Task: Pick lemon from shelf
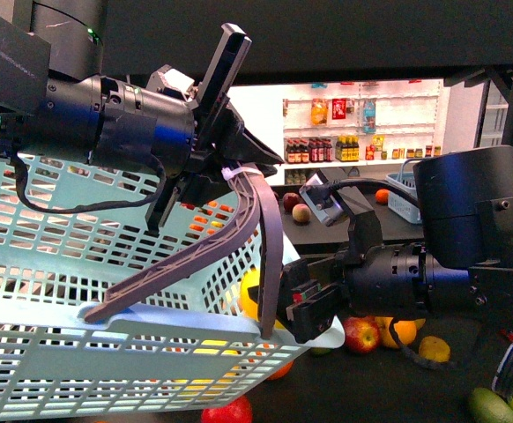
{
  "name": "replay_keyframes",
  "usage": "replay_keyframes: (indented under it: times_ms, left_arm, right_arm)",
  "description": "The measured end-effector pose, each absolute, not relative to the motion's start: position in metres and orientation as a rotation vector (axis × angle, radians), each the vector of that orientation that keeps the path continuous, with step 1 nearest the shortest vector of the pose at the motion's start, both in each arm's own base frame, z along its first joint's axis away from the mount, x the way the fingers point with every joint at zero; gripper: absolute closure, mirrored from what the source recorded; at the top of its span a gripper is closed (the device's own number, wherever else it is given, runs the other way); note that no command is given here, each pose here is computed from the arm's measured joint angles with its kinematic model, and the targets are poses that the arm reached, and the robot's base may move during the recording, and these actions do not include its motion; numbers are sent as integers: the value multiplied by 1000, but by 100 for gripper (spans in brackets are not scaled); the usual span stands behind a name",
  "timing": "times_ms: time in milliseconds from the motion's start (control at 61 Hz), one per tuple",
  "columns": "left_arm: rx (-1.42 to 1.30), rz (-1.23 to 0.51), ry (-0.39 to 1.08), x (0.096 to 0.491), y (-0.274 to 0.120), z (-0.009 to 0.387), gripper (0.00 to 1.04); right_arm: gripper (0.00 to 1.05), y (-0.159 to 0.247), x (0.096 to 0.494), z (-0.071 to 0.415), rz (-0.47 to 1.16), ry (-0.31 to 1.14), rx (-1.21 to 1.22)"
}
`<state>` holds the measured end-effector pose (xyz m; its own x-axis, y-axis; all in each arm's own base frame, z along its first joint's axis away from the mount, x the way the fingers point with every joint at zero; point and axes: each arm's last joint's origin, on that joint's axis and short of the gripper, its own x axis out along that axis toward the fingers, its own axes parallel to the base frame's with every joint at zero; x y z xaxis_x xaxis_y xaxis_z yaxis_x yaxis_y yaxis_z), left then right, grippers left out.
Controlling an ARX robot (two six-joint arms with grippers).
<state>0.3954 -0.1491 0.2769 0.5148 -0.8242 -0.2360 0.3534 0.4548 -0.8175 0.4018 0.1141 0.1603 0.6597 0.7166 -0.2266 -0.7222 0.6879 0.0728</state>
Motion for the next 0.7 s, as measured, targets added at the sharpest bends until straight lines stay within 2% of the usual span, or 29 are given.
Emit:
replay_keyframes:
  times_ms: [82,262,361,541,705]
  left_arm:
    - [-788,-801,693,395,-149,277,97]
    - [-788,-801,694,395,-149,277,97]
    - [-789,-801,694,395,-149,277,97]
    - [-788,-801,693,395,-149,277,97]
    - [-789,-801,694,395,-149,277,97]
  right_arm:
    - [1,109,406,163,765,236,-28]
    - [2,85,413,184,572,184,-44]
    - [2,65,409,206,412,96,-79]
    - [2,22,364,238,137,4,-109]
    - [2,-1,297,247,-30,-21,-91]
